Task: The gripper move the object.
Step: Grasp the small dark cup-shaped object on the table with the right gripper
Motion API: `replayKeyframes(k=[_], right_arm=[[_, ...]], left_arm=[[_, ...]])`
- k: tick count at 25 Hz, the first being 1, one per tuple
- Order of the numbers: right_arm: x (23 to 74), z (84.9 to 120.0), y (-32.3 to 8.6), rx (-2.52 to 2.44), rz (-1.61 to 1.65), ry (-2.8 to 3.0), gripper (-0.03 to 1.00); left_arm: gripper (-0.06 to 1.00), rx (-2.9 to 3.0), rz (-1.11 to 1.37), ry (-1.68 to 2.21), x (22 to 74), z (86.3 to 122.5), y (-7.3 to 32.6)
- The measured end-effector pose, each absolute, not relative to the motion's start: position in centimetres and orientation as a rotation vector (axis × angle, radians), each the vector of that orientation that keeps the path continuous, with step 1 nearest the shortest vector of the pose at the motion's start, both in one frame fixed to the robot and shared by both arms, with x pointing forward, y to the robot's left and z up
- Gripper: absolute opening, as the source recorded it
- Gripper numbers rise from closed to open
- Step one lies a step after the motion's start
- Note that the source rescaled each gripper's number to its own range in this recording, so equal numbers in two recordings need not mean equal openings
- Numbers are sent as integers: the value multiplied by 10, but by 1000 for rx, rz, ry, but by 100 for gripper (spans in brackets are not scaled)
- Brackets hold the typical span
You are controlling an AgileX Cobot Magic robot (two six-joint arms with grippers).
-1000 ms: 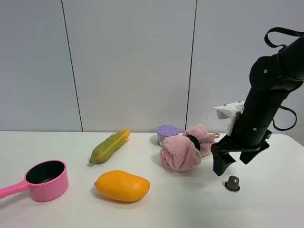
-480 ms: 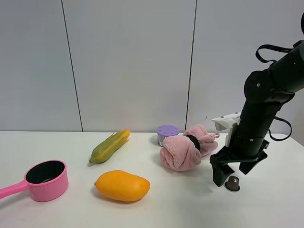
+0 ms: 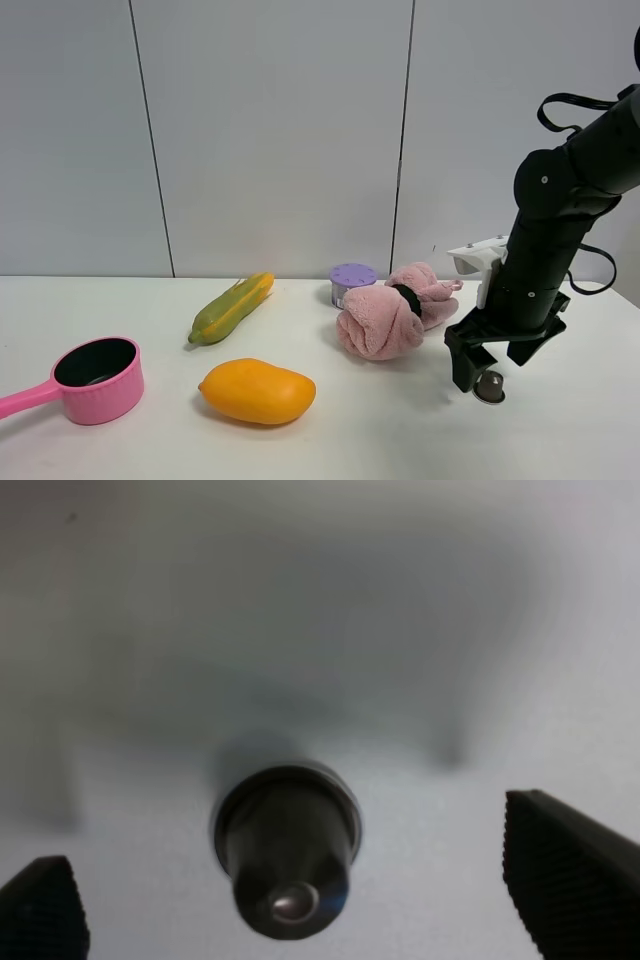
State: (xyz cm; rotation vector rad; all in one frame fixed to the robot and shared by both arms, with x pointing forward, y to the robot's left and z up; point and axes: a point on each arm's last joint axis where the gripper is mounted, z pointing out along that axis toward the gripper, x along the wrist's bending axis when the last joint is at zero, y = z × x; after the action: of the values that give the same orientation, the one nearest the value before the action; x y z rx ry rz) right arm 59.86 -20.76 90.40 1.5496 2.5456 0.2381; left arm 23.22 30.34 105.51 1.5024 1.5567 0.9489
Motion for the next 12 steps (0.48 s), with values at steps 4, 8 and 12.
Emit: replayKeyframes(k=[4,8,12], right_arm=[[599,904,-209,1534,220,2541,73],[598,904,-210,1544,201,2546,72],[596,903,-210,1582,183,2542,72]], left_arm=[[100,1502,949,1557,232,1055,303],[100,1502,949,1557,232,1055,303],[100,1502,949,1557,232,1055,303]])
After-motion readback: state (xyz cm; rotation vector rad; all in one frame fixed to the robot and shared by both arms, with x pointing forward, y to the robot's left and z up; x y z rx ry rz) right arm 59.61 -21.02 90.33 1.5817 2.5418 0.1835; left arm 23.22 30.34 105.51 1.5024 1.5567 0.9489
